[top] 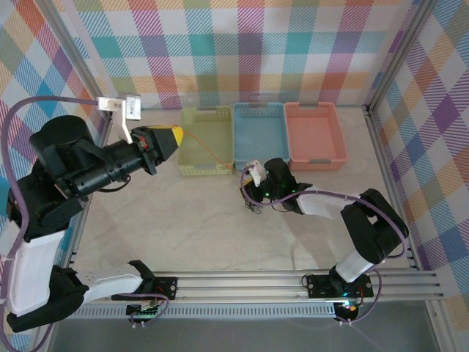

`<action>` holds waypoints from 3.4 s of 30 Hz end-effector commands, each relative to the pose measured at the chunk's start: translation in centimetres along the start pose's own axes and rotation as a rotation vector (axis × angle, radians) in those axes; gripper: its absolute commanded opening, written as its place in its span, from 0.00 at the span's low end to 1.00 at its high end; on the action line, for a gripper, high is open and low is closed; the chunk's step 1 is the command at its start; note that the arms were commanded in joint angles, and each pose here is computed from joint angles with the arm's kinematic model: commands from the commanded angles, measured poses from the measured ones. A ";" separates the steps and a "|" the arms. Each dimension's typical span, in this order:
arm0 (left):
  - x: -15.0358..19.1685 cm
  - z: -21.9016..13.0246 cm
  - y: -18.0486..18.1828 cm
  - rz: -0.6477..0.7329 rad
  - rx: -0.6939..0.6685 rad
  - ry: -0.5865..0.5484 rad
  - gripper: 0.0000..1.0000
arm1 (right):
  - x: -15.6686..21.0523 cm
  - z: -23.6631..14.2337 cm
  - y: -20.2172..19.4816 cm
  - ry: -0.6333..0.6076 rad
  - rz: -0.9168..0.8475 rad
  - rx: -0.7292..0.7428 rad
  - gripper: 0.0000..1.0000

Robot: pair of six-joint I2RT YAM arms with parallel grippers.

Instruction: Untangle the cables

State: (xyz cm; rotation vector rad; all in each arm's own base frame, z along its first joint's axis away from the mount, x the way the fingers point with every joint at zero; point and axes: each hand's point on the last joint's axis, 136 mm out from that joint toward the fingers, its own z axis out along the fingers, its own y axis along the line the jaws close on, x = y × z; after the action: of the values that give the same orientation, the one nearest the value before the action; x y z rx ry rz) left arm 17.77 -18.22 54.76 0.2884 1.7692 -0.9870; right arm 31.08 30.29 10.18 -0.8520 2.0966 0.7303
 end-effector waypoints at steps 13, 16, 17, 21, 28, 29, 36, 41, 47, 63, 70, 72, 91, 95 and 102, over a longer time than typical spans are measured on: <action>-2.1 -3.2 2.0 0.065 -0.135 -0.127 0.00 | -0.1 0.1 -1.8 0.028 0.049 0.050 0.19; -0.7 -2.3 2.6 0.052 -0.136 -0.101 0.00 | -0.1 0.0 -1.7 0.019 0.046 0.047 0.18; -0.7 -2.4 2.9 0.055 -0.150 -0.107 0.00 | 0.1 0.1 -1.9 0.029 0.049 0.057 0.18; -1.9 -3.6 3.2 0.075 -0.197 -0.142 0.00 | 0.7 0.3 -2.8 0.062 0.069 0.104 0.17; -7.5 -9.2 -0.1 0.071 -0.135 -0.304 0.00 | 1.2 0.4 -3.8 0.090 0.089 0.141 0.20; -8.0 -10.1 -0.2 0.073 -0.135 -0.332 0.00 | 1.3 0.4 -3.9 0.095 0.097 0.148 0.21; -8.0 -12.2 0.3 0.072 -0.140 -0.409 0.00 | 1.9 0.5 -4.8 0.127 0.117 0.180 0.22; -6.3 -9.7 1.6 0.071 -0.176 -0.343 0.00 | 1.9 0.5 -4.8 0.127 0.124 0.181 0.22; 0.9 -4.7 6.1 0.003 -0.275 -0.158 0.00 | 1.7 0.3 -4.7 0.112 0.117 0.174 0.19; 22.1 -2.8 20.7 -0.087 -0.737 0.290 0.78 | 1.0 0.0 -3.8 0.073 0.104 0.128 0.07; 24.0 0.2 20.6 -0.048 -0.689 0.397 0.95 | 0.9 0.0 -3.4 0.073 0.098 0.105 0.07; 24.4 1.9 20.1 -0.049 -0.638 0.408 0.95 | 0.7 -0.1 -3.2 0.067 0.094 0.095 0.07; 31.5 18.4 25.0 -0.211 -0.500 0.668 0.80 | 0.1 -0.9 -2.1 0.017 0.073 0.041 0.05; 31.1 20.7 24.3 -0.173 -0.387 0.637 0.76 | -0.1 -1.3 -1.5 0.002 0.063 0.003 0.04; 29.8 20.9 23.4 -0.032 -0.289 0.611 0.76 | -1.2 -2.8 1.3 -0.078 -0.015 -0.142 0.00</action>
State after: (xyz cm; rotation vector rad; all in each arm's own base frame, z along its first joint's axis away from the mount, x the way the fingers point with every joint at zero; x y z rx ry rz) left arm 32.67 -25.42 12.50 0.2784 2.5613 -0.6431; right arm 30.57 28.49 10.49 -0.8187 2.1302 0.8076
